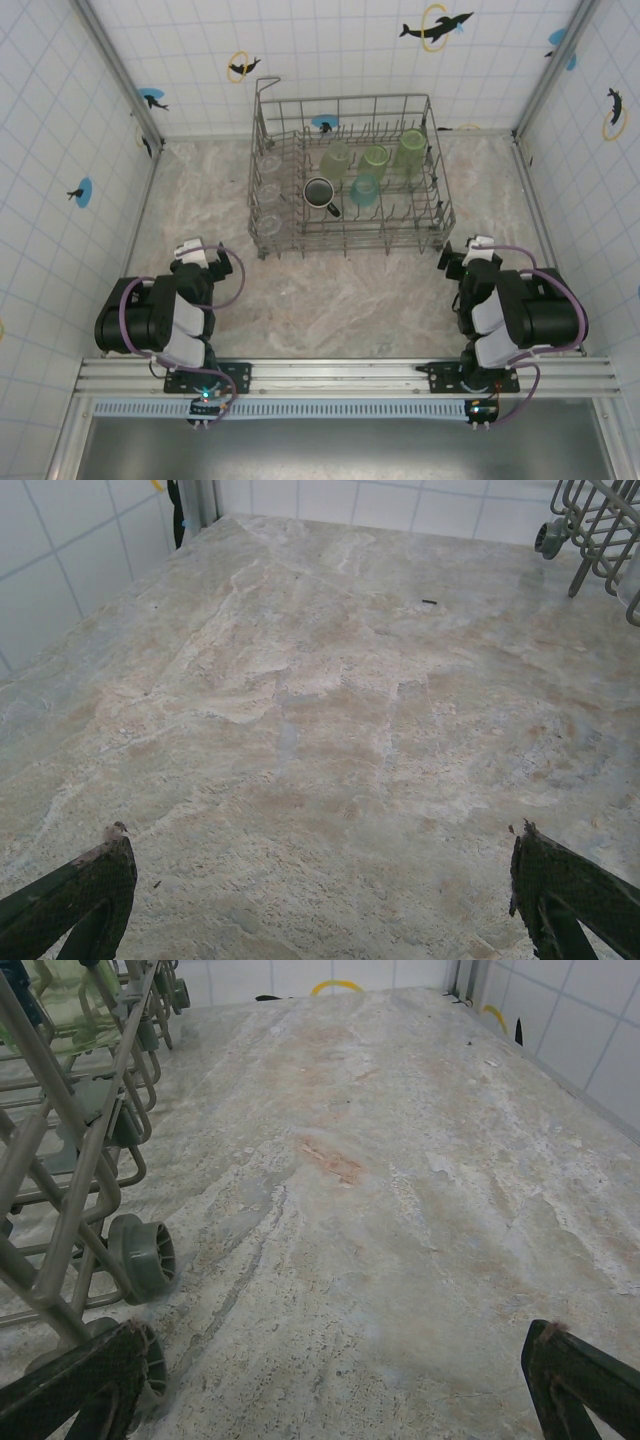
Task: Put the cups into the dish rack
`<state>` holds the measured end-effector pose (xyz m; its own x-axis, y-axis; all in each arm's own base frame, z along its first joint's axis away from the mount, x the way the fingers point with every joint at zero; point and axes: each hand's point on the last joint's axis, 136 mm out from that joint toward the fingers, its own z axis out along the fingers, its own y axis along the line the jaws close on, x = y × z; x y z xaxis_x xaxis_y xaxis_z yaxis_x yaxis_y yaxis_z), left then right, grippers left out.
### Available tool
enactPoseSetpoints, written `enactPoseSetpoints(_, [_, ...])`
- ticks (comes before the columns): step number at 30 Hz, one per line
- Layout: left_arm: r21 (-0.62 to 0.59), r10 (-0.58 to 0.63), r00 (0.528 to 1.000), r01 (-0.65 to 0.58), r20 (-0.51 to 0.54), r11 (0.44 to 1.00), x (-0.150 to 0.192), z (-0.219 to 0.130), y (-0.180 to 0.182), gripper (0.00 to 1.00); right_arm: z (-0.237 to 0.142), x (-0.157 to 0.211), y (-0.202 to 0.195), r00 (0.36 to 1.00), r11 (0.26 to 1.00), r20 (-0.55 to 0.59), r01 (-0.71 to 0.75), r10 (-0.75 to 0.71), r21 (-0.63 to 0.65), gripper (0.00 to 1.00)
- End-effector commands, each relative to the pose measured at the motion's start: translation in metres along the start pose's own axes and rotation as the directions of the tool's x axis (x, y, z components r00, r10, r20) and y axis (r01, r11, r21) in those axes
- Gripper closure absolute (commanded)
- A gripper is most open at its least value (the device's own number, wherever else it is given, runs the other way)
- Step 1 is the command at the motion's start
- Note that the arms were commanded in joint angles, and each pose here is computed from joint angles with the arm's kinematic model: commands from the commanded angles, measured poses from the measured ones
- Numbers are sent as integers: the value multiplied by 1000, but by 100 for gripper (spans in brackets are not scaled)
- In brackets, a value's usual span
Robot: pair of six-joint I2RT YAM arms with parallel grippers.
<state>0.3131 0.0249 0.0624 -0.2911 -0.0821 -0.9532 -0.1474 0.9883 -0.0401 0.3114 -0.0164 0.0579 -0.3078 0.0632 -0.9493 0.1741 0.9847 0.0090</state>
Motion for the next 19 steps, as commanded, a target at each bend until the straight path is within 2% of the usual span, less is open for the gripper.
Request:
enactPoseSetpoints(1, [12, 8, 1000, -8, -10, 1000, 3, -1, -1, 2, -4, 4, -3, 1000, 1000, -9, -2, 2, 3, 0])
enactPoseSetpoints(19, [13, 9, 1000, -8, -11, 1000, 4, -1, -1, 2, -4, 4, -2, 1000, 1000, -6, 3, -3, 7, 0])
